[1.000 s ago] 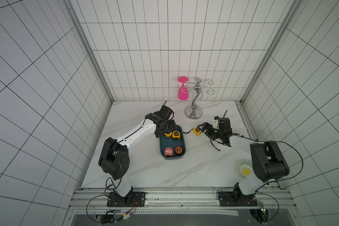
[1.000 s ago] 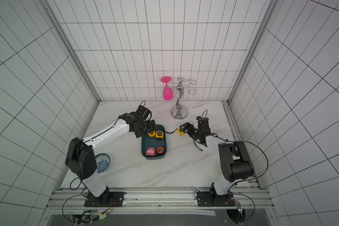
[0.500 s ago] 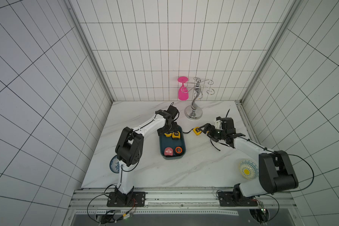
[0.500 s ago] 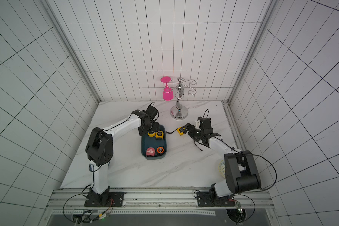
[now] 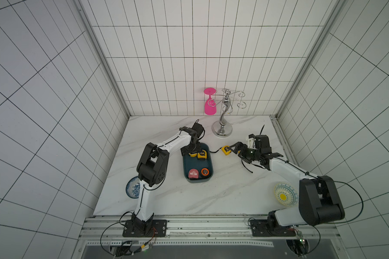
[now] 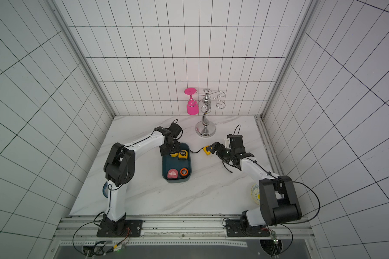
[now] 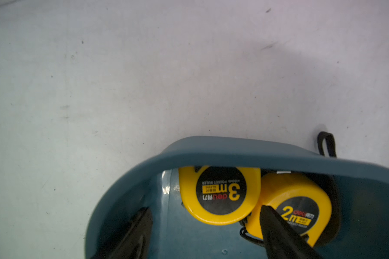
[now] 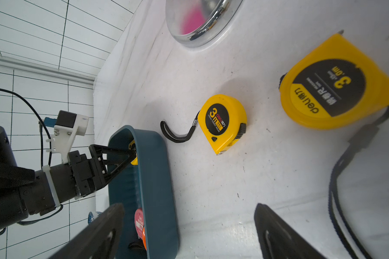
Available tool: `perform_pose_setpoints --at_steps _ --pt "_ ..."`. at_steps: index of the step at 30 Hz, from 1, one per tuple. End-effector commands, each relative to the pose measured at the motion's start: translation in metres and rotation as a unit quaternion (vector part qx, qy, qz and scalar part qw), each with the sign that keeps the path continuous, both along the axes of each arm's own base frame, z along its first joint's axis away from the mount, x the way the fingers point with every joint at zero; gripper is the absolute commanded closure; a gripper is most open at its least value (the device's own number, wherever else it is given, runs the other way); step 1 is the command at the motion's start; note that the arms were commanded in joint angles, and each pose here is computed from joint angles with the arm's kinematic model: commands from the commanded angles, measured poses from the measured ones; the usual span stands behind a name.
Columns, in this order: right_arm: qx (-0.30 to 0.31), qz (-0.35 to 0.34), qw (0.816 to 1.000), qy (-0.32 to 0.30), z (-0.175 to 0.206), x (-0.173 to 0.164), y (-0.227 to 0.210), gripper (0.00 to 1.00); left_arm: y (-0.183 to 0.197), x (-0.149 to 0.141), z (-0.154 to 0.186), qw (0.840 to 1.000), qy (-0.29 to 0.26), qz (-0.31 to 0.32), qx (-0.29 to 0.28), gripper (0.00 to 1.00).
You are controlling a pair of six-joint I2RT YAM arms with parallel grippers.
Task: Take the tape measure out of the storage box
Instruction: Pick up the tape measure from the storage box.
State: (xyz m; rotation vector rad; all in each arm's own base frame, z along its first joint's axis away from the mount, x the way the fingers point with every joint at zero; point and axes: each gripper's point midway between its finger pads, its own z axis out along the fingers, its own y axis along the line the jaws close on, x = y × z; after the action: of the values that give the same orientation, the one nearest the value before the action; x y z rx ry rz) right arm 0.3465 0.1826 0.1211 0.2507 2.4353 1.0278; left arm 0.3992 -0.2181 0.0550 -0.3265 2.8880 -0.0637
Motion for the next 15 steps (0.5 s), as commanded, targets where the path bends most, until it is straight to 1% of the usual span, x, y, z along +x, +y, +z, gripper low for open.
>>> perform_pose_setpoints --at_steps 1,15 --pt "0.005 0.006 1.000 -0.023 0.020 0.007 0.001 0.05 0.001 0.014 -0.006 1.000 -0.022 -0.006 0.013 0.22" --pt "0.007 0.008 1.000 -0.019 0.018 0.010 0.003 0.05 0.004 0.020 -0.020 0.999 -0.023 -0.005 0.031 0.24"
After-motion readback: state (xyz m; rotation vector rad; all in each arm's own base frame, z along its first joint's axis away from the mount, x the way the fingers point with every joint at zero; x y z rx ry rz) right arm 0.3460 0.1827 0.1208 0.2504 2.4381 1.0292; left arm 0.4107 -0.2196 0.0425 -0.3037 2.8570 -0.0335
